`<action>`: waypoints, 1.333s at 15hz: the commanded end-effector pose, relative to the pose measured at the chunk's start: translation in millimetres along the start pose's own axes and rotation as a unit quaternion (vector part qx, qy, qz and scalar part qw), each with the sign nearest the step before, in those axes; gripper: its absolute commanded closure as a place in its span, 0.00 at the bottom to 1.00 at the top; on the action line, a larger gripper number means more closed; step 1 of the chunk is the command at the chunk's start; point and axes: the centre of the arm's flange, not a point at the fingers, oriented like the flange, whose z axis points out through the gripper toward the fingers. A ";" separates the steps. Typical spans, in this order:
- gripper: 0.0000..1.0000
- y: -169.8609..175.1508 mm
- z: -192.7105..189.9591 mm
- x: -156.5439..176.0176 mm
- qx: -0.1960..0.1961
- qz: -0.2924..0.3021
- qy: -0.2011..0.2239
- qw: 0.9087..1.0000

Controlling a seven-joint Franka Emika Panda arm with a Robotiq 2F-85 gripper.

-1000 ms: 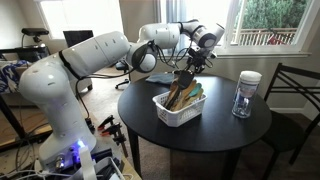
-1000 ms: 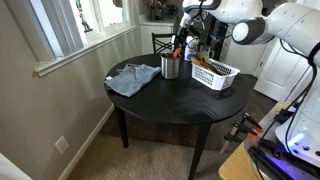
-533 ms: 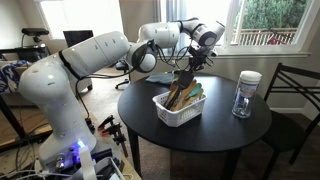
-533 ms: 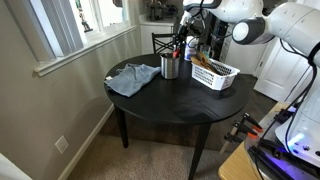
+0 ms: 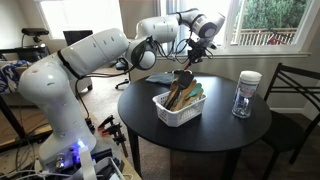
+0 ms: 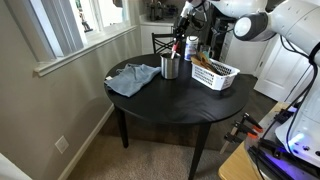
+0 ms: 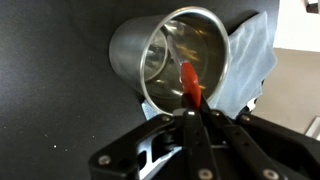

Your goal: Remove the spatula from the cutlery holder and place it in the white basket

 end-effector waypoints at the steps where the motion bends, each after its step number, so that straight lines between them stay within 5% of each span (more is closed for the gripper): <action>1: 0.99 -17.6 -35.0 6.0 0.012 -0.021 -0.005 1.000; 7: 0.99 -48.6 -67.5 1.8 0.011 -0.047 0.011 0.999; 20: 0.99 -99.2 -173.3 -35.6 -0.063 -0.084 0.032 0.994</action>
